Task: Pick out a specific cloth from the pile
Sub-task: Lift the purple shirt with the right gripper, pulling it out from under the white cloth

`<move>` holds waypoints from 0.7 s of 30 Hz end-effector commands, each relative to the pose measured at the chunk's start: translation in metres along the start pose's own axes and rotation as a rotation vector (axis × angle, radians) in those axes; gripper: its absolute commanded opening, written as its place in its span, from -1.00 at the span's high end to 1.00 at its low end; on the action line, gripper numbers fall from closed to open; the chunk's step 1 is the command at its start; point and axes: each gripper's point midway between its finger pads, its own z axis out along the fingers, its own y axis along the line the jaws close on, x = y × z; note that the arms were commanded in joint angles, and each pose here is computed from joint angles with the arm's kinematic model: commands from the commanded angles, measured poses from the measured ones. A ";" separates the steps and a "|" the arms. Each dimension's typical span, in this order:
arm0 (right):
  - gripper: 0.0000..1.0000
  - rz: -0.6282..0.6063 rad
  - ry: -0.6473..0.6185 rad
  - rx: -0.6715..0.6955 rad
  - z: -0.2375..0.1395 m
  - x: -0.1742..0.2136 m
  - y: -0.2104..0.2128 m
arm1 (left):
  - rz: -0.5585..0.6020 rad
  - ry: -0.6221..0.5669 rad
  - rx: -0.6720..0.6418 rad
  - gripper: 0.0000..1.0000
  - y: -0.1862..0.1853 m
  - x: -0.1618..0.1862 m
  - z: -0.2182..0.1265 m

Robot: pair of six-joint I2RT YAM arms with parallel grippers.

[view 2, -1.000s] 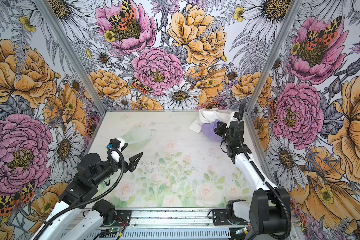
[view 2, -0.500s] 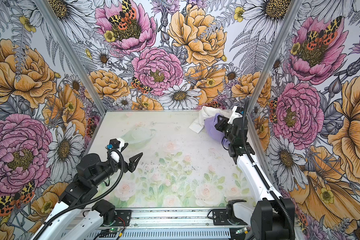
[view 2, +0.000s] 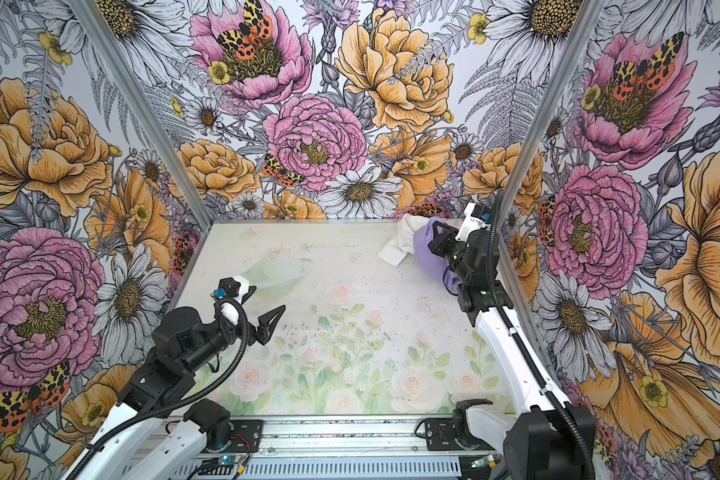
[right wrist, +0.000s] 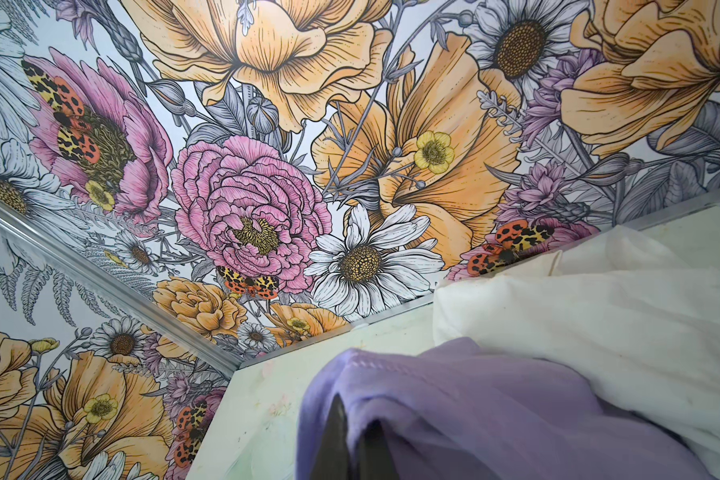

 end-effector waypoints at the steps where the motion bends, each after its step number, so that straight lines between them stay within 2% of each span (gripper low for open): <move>1: 1.00 -0.048 -0.092 -0.097 -0.015 -0.036 0.038 | 0.014 0.008 -0.010 -0.97 0.000 0.005 -0.001; 21: 1.00 -0.079 -0.151 -0.218 -0.030 -0.069 0.091 | 0.017 0.003 -0.011 -0.97 0.000 0.004 -0.002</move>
